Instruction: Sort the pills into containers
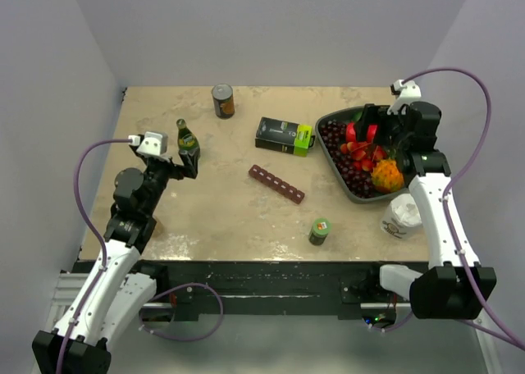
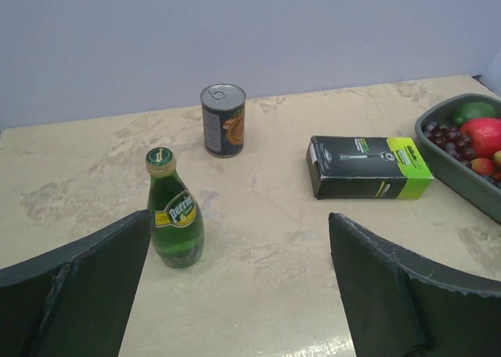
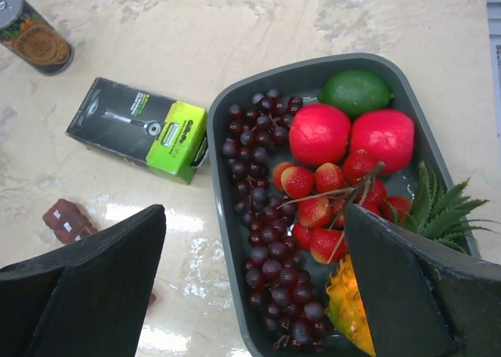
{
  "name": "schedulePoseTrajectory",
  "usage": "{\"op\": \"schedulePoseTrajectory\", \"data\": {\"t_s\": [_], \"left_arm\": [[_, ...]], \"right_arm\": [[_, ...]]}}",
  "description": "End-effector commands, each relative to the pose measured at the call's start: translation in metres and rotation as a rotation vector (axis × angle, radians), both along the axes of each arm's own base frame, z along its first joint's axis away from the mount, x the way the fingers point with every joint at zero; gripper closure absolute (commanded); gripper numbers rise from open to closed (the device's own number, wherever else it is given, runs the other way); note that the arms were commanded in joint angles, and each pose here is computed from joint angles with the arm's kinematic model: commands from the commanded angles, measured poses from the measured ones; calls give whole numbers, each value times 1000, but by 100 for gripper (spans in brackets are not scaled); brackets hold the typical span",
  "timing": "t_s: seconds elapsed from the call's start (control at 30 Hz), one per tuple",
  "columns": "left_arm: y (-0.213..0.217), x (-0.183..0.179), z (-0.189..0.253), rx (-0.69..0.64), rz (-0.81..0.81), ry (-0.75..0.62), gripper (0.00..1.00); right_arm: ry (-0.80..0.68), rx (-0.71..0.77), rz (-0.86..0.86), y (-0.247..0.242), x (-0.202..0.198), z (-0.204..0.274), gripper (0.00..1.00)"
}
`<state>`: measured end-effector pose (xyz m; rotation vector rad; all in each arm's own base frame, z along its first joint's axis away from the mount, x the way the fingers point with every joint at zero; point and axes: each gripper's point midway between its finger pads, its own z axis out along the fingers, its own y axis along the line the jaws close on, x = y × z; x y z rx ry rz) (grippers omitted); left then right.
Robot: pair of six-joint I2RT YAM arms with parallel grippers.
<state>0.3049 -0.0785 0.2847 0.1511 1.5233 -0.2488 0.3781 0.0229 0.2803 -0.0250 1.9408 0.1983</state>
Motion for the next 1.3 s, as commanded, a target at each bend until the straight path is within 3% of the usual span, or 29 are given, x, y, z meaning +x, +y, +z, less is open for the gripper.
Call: {"op": "schedulePoseTrajectory", "data": {"t_s": [0.0,0.13,0.17,0.4,0.6,0.87,1.07,1.27], "left_arm": [[-6,0,18,-5,-28,-65,0],[-7,1,14,1,-36,-54,0],[-8,1,14,4,-37,-54,0],[-11,5,5,23,-52,-28,0],[-14,7,4,31,-70,-23,0],[-19,10,-3,35,-94,0,0],[-20,11,-6,42,-100,9,0],[-20,10,-5,46,-103,4,0]], "right_arm": [[-48,17,74,12,7,21,1],[-6,-1,354,48,8,3,1],[-14,-25,529,68,3,-5,1],[83,-231,920,139,-8,-47,1],[117,-338,976,171,6,-64,1],[197,-503,884,189,40,-104,1],[242,-549,853,199,56,-137,1],[336,-568,968,225,13,-173,1]]}}
